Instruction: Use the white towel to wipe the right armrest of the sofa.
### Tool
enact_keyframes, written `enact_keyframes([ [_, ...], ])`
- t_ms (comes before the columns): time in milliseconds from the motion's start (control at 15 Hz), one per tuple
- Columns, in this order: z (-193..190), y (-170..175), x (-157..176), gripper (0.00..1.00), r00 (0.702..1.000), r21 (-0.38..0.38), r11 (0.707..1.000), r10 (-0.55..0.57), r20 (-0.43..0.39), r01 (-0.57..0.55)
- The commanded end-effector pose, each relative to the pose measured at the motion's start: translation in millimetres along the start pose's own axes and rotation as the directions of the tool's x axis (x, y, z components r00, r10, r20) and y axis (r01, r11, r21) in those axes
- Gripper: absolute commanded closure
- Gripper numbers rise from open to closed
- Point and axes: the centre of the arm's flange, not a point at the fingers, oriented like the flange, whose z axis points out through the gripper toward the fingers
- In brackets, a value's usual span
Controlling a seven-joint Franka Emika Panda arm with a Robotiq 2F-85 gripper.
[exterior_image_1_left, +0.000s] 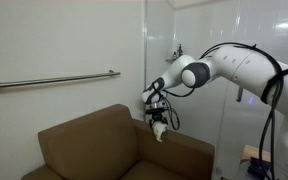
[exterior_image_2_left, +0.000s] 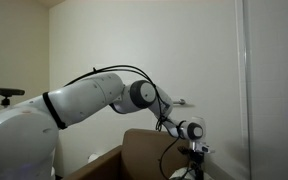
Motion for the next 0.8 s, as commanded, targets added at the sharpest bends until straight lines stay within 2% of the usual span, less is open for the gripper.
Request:
enact_keyframes([
  [0,-6,-68,35,0.91,1.0,-0.002,1.0,-0.006,-0.009,0.006],
  [267,3,-51,27,0.91,0.999,-0.044,0.999,-0.025,0.024,0.026],
  [467,9,-11,8,0.91,0.995,-0.053,0.997,-0.056,0.081,0.061],
  [733,11,44,-25,0.91,0.988,-0.038,0.993,-0.106,0.108,0.111],
])
